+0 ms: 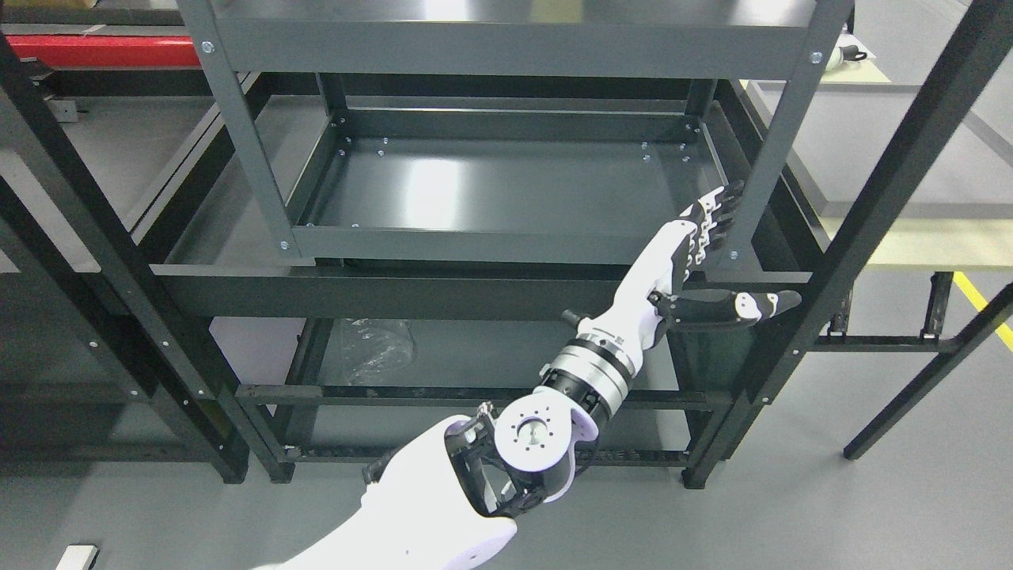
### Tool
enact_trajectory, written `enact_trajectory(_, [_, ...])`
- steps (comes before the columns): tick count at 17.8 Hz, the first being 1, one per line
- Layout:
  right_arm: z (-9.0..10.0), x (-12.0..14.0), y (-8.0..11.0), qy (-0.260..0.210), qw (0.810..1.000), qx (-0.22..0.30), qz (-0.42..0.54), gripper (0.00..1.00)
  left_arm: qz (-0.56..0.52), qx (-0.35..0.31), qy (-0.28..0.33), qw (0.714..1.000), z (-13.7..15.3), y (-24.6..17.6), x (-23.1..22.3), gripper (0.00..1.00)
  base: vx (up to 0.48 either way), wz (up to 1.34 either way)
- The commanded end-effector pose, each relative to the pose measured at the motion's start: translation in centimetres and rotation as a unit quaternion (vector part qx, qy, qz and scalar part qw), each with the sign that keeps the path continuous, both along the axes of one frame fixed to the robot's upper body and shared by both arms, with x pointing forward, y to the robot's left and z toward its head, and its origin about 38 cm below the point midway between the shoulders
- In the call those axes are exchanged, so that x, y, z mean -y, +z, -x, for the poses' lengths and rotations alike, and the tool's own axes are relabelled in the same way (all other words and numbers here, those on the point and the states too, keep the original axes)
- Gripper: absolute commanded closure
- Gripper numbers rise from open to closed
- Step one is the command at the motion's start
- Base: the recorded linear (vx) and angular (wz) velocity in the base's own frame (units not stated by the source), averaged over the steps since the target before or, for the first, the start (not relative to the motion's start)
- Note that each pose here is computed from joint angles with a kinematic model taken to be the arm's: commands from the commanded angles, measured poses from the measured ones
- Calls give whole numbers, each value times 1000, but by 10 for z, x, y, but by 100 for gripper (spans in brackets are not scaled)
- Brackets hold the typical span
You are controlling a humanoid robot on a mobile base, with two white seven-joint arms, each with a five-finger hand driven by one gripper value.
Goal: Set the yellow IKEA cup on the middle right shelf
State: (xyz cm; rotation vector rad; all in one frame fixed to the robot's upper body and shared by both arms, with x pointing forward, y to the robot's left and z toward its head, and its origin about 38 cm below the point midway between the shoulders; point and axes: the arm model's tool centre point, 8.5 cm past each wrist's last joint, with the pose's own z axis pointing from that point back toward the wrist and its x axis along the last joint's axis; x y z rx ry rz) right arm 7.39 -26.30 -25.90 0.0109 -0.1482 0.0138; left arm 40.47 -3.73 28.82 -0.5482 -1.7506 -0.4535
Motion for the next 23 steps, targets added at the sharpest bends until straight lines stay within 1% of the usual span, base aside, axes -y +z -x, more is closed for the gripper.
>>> enact_trajectory(1, [7,28,2,-19,994,-4,112,1,8,-102,156,982,-78,-92,-125,1,-101,-195])
enact_trajectory(3, [7,28,2,-19,994,-5,112,1,5,-85,208,974,-91,-92,-182,1,-79,-162])
enact_trajectory(4, [7,28,2,-19,994,-4,112,1,-16,-71,233,970,-93,-93,-203,1,-57,-128])
enact_trajectory(5, [7,28,2,-19,994,-4,112,1,-34,-70,259,963,-90,-103,-223,1,-38,-46])
enact_trajectory(7, [7,28,2,-19,994,-5,112,1,-27,-85,284,955,-72,-122,-242,1,-19,-23])
enact_trajectory(9, [7,28,2,-19,994,-4,112,1,-14,-84,302,950,-51,-128,-257,1,0,0])
enact_trajectory(11, [7,28,2,-19,994,-4,112,1,-5,-95,326,941,-36,-140,-281,1,10,0])
enact_trajectory(14, [7,28,2,-19,994,-5,112,1,6,-65,324,944,-28,-141,-280,1,21,53])
enact_trajectory(20, [7,28,2,-19,994,-4,112,1,10,-45,310,950,-34,-127,-269,1,-1,56])
enact_trajectory(23, [7,28,2,-19,994,-4,112,1,8,-45,305,951,-34,-128,-265,1,-43,-16])
